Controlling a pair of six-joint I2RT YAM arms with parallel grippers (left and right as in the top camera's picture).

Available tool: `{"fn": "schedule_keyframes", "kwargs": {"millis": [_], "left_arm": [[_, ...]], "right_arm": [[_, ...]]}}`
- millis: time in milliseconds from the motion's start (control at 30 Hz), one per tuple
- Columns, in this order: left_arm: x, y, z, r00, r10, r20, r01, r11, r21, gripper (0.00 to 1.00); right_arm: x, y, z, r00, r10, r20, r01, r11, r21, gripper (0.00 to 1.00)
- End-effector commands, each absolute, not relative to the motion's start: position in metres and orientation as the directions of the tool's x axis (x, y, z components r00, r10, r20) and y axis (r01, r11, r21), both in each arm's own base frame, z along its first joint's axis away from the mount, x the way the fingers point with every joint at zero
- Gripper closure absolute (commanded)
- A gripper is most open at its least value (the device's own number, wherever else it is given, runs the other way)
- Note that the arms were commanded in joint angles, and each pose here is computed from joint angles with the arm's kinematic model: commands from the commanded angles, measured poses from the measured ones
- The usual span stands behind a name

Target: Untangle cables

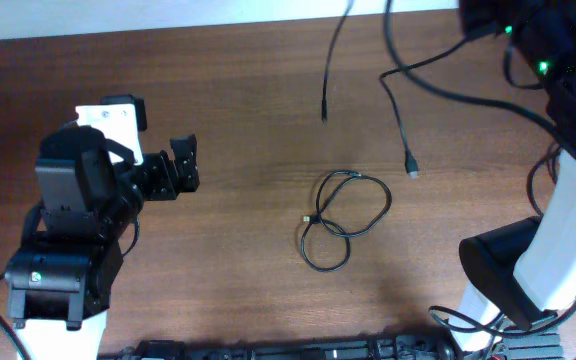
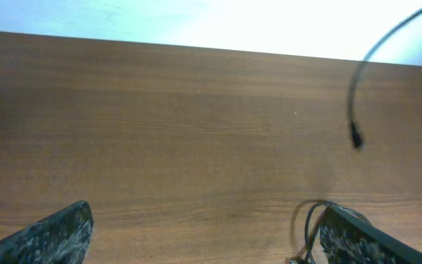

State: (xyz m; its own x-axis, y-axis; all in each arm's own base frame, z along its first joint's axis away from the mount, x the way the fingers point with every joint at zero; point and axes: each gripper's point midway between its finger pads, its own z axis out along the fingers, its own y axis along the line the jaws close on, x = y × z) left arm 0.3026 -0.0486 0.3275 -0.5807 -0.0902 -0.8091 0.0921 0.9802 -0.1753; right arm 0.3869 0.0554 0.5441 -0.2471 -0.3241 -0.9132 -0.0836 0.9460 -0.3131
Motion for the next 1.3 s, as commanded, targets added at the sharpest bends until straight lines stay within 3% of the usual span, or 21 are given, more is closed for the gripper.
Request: {"fn": "schedule_keyframes", "kwargs": {"millis": [0,100,267,433,467,533,800,1000,1067,1133,1233,1267], "left_arm": [[0.303,-0.047,0.329,-0.577,-0.105,-0.810,0.078,0.980,-0.183,0.01],[0.303,-0.047,0.329,-0.577,-0.105,-0.810,0.078,0.980,-0.183,0.01],[0.303,-0.047,0.329,-0.577,-0.105,-0.810,0.078,0.980,-0.183,0.01],[0.303,-0.047,0.329,-0.577,-0.105,-0.810,0.078,0.980,-0.183,0.01],[0.303,-0.047,0.329,-0.577,-0.105,-0.810,0.078,0.980,-0.183,0.01],[0.303,-0.047,0.329,-0.577,-0.105,-0.810,0.078,0.980,-0.183,0.01],[0.303,-0.047,0.329,-0.577,-0.105,-0.810,0.078,0.980,-0.183,0.01],[0.303,-0.047,0.329,-0.577,-0.105,-0.810,0.078,0.980,-0.183,0.01],[0.303,-0.047,0.329,-0.578,-0.105,-0.809,0.078,0.980,-0.183,0.01],[0.303,-0.047,0.329,-0.578,-0.105,-0.809,0.078,0.980,-0.183,0.01],[0.304,-0.047,0.328,-0.580,-0.105,-0.808,0.078,0.980,-0.183,0.01],[0.304,-0.047,0.328,-0.580,-0.105,-0.808,0.078,0.980,-0.183,0.01]], "right_arm": [[0.388,-0.018,0.547,-0.341,-0.282,-0.897,0.266,0.886,-0.379,0.96],[0.391,-0.054,0.536,-0.391,-0.215,-0.895,0.349,0.865,-0.360,0.96],[0.388,-0.141,0.508,-0.377,0.079,-0.923,0.600,0.780,-0.178,0.96],[0.369,-0.225,0.483,-0.160,0.375,-0.913,0.828,0.555,0.083,0.96],[0.362,-0.249,0.471,-0.081,0.444,-0.893,0.874,0.462,0.151,0.96],[0.359,-0.272,0.453,-0.048,0.500,-0.865,0.899,0.400,0.181,0.96],[0.380,-0.319,0.343,-0.200,0.642,-0.740,0.936,0.349,0.050,0.96],[0.409,-0.312,0.274,-0.281,0.718,-0.637,0.907,0.416,0.070,0.96],[0.410,-0.311,0.252,-0.303,0.730,-0.613,0.907,0.418,0.048,0.87],[0.408,-0.310,0.234,-0.325,0.742,-0.587,0.908,0.418,0.026,0.86],[0.407,-0.301,0.213,-0.355,0.768,-0.533,0.900,0.435,0.027,0.31],[0.410,-0.295,0.209,-0.366,0.779,-0.509,0.892,0.450,0.048,0.18]]}}
